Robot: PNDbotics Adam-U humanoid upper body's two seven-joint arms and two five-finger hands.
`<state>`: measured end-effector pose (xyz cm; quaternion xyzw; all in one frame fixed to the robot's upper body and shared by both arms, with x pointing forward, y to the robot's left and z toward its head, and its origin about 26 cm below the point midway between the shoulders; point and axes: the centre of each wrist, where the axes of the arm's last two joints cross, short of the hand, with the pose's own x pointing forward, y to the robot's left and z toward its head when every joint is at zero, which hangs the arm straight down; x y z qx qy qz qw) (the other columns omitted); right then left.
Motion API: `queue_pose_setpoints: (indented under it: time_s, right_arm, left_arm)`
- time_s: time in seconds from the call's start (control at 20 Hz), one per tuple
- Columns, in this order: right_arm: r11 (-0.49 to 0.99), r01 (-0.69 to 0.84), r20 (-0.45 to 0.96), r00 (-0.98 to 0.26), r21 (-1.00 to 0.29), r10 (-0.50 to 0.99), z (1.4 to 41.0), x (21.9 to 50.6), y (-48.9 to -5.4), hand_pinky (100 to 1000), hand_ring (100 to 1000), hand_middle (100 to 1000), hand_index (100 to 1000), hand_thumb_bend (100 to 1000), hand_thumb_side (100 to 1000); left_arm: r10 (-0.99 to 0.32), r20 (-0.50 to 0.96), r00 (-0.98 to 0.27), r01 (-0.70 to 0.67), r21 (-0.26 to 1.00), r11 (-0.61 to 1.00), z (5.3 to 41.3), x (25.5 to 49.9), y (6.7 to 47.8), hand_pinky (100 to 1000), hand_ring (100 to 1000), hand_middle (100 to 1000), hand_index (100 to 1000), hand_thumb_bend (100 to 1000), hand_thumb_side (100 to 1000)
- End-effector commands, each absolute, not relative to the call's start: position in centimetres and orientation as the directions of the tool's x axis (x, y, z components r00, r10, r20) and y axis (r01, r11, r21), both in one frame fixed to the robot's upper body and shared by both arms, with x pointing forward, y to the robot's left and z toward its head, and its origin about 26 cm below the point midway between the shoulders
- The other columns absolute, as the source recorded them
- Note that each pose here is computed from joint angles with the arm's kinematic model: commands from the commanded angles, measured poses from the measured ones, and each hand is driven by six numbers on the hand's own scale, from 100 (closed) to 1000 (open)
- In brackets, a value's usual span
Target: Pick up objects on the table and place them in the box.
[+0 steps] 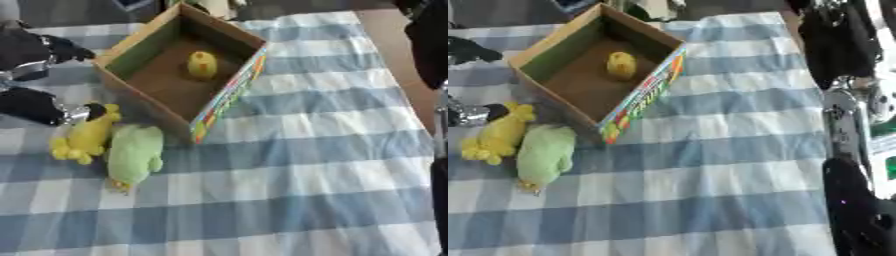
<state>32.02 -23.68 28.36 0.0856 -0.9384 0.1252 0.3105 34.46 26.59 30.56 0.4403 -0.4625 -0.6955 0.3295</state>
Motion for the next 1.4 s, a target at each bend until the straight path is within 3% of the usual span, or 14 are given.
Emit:
queue_pose_setpoints:
  time_s: [0.05,0.4,0.85,0.9,0.95,1.2,1.4]
  right_arm:
    - [0.954,-0.22,0.579,-0.813,-0.202,-0.065,29.2,31.7,-24.1,826,799,493,822,100,501]
    - [0.954,-0.222,0.579,-0.812,-0.202,-0.066,29.2,31.6,-24.0,827,799,493,822,100,500]
    - [0.955,-0.22,0.582,-0.811,-0.199,-0.066,29.2,31.6,-24.1,828,800,492,823,100,496]
    - [0.955,-0.22,0.582,-0.811,-0.198,-0.066,29.2,31.6,-24.1,828,800,492,823,100,492]
    - [0.955,-0.219,0.582,-0.81,-0.198,-0.065,29.2,31.6,-24.1,828,800,492,823,100,495]
    - [0.956,-0.22,0.584,-0.809,-0.195,-0.067,29.1,31.6,-24.1,829,801,492,823,100,495]
    - [0.957,-0.217,0.584,-0.809,-0.192,-0.066,29.1,31.6,-24.1,829,801,491,824,100,494]
  left_arm:
    - [-0.863,-0.354,-0.361,0.038,0.919,-0.393,31.4,33.7,27.3,712,873,856,996,482,904]
    - [-0.857,-0.364,-0.364,0.126,0.893,-0.433,29.6,34.4,27.9,724,885,875,1000,600,907]
    - [-0.862,-0.364,-0.352,0.22,0.863,-0.455,27.3,36.3,28.6,729,889,885,1000,623,887]
    - [-0.861,-0.365,-0.355,0.224,0.86,-0.458,27.2,36.4,28.6,730,889,884,1000,664,866]
    - [-0.859,-0.366,-0.358,0.229,0.858,-0.461,27.0,36.5,28.6,730,889,884,1000,623,892]
    - [-0.852,-0.377,-0.363,0.252,0.84,-0.48,26.0,36.9,28.5,725,884,878,1000,605,908]
    - [-0.858,-0.381,-0.344,0.259,0.84,-0.476,25.6,37.1,28.4,704,866,849,1000,496,847]
